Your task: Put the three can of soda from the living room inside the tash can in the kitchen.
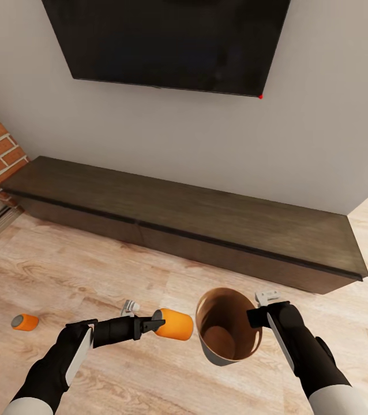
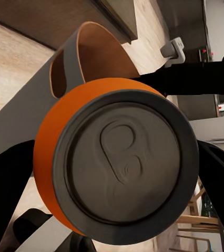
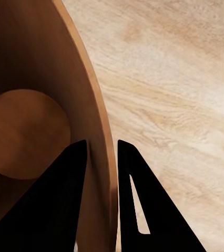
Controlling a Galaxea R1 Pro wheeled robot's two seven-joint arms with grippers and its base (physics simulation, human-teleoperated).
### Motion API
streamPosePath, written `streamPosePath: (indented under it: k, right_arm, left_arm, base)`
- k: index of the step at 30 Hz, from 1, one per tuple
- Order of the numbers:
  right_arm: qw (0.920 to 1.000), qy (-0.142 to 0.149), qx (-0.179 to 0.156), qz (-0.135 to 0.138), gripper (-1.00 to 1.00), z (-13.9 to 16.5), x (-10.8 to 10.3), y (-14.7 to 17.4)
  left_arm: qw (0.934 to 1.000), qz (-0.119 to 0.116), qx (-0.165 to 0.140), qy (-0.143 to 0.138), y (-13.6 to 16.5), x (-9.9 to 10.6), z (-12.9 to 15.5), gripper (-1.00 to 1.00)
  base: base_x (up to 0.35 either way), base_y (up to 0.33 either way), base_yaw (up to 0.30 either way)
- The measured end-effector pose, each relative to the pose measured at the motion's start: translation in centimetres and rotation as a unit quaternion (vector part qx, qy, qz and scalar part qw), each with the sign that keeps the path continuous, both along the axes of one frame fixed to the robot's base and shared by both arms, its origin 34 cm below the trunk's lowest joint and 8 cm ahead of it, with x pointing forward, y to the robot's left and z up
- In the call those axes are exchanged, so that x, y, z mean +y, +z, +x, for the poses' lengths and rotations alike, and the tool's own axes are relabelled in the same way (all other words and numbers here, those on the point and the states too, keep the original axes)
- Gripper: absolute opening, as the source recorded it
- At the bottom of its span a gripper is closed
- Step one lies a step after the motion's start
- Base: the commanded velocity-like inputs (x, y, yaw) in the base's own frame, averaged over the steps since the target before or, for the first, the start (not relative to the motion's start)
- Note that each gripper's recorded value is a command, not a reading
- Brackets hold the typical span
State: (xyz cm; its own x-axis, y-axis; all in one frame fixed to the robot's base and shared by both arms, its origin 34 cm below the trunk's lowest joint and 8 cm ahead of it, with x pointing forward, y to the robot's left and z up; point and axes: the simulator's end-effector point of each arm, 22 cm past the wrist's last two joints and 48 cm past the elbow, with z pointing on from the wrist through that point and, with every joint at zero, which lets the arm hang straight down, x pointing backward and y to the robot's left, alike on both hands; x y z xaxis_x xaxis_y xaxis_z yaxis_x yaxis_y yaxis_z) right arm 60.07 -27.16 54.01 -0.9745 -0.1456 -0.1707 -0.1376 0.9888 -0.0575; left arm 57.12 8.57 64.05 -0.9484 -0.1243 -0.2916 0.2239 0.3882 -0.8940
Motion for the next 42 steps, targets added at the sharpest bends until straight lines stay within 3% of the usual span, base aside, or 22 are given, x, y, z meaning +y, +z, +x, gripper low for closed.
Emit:
streamPosePath:
  k: [15,20,24,42]
  right_arm:
    - [0.9999,-0.002,0.013,-0.007,-1.00,-1.1,-1.1,-1.0]
    - [0.9999,0.000,0.008,-0.009,-1.00,-1.0,-1.4,-1.2]
    - [0.9997,0.000,0.020,-0.011,-1.00,-2.0,-1.6,-2.0]
    - [0.9997,0.003,0.023,-0.006,-1.00,-3.3,-1.5,-3.9]
  left_arm:
    - [1.0000,-0.002,-0.001,0.000,0.1,-0.1,0.0,-1.00]
    - [0.9996,-0.027,-0.004,-0.008,1.3,-0.5,-0.1,-1.00]
    - [0.9994,-0.033,0.001,-0.011,1.6,-0.6,-0.3,-1.00]
    - [0.9992,-0.037,-0.006,-0.014,2.4,-1.0,0.2,-1.00]
  base:
    - [0.000,0.000,0.000]
    - [0.000,0.000,0.000]
    - [0.000,0.000,0.000]
    - [0.000,0.000,0.000]
